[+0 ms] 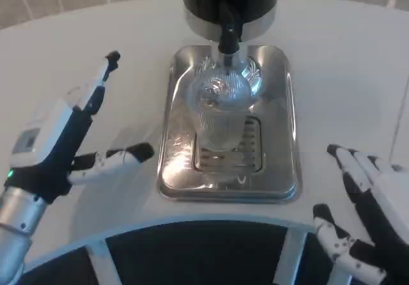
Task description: Grasp the cup under the faucet to collect the drink, then remove the cup.
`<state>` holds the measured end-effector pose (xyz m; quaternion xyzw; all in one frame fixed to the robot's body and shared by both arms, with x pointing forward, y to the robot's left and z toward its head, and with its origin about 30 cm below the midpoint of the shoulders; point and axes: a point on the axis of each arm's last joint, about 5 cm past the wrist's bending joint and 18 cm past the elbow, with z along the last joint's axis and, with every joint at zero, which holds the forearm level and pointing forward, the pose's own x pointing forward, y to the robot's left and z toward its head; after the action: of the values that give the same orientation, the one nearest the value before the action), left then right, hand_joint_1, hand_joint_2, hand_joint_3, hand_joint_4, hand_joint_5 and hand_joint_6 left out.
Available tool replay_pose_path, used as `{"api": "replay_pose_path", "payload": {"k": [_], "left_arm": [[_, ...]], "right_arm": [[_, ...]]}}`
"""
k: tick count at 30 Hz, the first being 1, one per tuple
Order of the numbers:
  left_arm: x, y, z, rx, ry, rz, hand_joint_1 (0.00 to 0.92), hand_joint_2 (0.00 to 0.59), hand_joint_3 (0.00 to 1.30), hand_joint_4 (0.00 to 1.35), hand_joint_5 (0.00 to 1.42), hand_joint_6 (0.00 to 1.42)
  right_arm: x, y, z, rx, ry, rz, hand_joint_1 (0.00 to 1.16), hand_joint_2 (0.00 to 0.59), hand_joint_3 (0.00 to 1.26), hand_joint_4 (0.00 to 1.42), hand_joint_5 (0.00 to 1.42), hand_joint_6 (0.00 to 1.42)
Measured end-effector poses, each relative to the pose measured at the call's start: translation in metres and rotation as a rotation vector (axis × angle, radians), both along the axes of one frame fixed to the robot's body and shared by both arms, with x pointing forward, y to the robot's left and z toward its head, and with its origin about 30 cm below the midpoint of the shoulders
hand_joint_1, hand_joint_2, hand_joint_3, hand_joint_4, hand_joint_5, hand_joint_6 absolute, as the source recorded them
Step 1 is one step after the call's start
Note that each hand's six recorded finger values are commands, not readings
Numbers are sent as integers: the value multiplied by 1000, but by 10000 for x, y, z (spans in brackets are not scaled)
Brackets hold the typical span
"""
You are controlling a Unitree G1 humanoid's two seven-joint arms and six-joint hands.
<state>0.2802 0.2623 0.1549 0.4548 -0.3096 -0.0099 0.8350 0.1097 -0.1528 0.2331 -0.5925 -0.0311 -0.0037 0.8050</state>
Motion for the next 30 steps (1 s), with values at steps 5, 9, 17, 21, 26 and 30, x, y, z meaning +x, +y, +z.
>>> {"api": "replay_pose_path", "payload": {"k": [5, 9, 17, 21, 26, 30], "left_arm": [[-191, 68, -71, 47, 30, -38, 62, 46, 0, 0, 99, 163], [-380, 137, -96, 94, 50, -64, 61, 50, 0, 0, 100, 164], [-619, 227, -123, 157, 108, -88, 61, 52, 0, 0, 103, 164], [-676, 247, -106, 168, 108, -89, 61, 53, 0, 0, 100, 164], [-709, 249, -89, 184, 121, -101, 53, 55, 0, 0, 102, 163], [-730, 261, -74, 189, 125, -98, 50, 56, 0, 0, 104, 163]], "right_arm": [[43, -23, 38, 73, -32, 22, 149, 518, 0, 0, 0, 0], [139, -77, 71, 229, -54, 67, 136, 517, 0, 0, 0, 0], [376, -178, 217, 450, -120, 146, 101, 530, 0, 0, 0, 0], [487, -182, 282, 496, -151, 174, 98, 532, 0, 0, 0, 0], [595, -140, 313, 542, -163, 216, 95, 533, 0, 0, 0, 0], [677, -67, 357, 576, -172, 270, 93, 533, 0, 0, 0, 0]]}}
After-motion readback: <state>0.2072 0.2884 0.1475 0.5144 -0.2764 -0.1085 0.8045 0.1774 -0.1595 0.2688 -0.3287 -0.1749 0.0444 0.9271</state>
